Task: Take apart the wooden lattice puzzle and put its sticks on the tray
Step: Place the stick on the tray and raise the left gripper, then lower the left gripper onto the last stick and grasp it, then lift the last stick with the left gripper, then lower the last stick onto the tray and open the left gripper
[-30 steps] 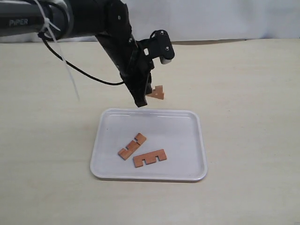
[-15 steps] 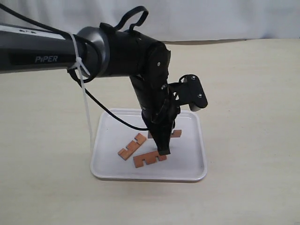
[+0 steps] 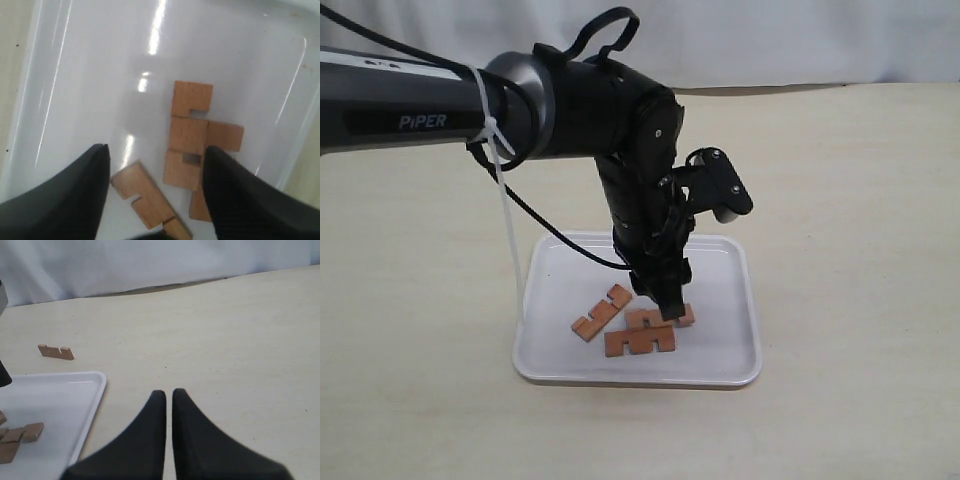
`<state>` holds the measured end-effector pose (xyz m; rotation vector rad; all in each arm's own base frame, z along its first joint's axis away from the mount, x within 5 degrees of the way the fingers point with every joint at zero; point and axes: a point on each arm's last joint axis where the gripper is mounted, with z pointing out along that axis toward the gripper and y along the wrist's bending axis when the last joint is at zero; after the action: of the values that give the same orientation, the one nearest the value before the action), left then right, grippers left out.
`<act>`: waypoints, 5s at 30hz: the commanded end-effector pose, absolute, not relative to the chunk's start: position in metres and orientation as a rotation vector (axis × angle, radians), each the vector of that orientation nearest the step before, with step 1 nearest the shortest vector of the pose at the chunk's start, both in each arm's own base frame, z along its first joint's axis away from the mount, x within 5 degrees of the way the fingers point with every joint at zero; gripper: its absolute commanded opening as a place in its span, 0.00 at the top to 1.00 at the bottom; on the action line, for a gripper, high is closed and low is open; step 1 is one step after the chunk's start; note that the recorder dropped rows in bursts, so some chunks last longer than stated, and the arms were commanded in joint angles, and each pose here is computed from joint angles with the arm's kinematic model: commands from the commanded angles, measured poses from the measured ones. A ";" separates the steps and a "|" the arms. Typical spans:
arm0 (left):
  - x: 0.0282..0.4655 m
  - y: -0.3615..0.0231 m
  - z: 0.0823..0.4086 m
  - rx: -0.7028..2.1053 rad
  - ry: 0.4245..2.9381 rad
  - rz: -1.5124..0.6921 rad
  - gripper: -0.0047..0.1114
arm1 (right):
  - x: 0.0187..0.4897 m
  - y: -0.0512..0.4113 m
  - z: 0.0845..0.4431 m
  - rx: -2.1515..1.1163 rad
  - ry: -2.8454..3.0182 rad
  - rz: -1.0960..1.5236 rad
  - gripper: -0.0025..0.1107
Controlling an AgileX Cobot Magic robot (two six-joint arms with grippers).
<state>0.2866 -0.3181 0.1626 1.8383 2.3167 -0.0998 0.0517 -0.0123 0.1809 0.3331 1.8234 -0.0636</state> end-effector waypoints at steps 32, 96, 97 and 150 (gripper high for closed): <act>0.405 -0.276 0.154 0.504 2.478 -0.381 0.41 | 0.052 -0.012 0.180 0.328 1.819 -0.071 0.94; 0.414 -0.292 0.130 1.792 2.060 -0.001 0.40 | 0.052 -0.012 0.180 0.328 1.819 -0.071 0.94; 0.414 -0.292 0.128 1.798 2.057 0.000 0.40 | 0.052 -0.012 0.180 0.328 1.819 -0.071 0.94; 0.321 -0.334 0.149 1.789 2.396 0.025 0.66 | 0.052 -0.012 0.180 0.328 1.819 -0.071 0.94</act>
<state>0.3199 -0.3335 0.1464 1.8493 2.3751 0.0317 0.0517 -0.0123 0.1809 0.3331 1.8234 -0.0636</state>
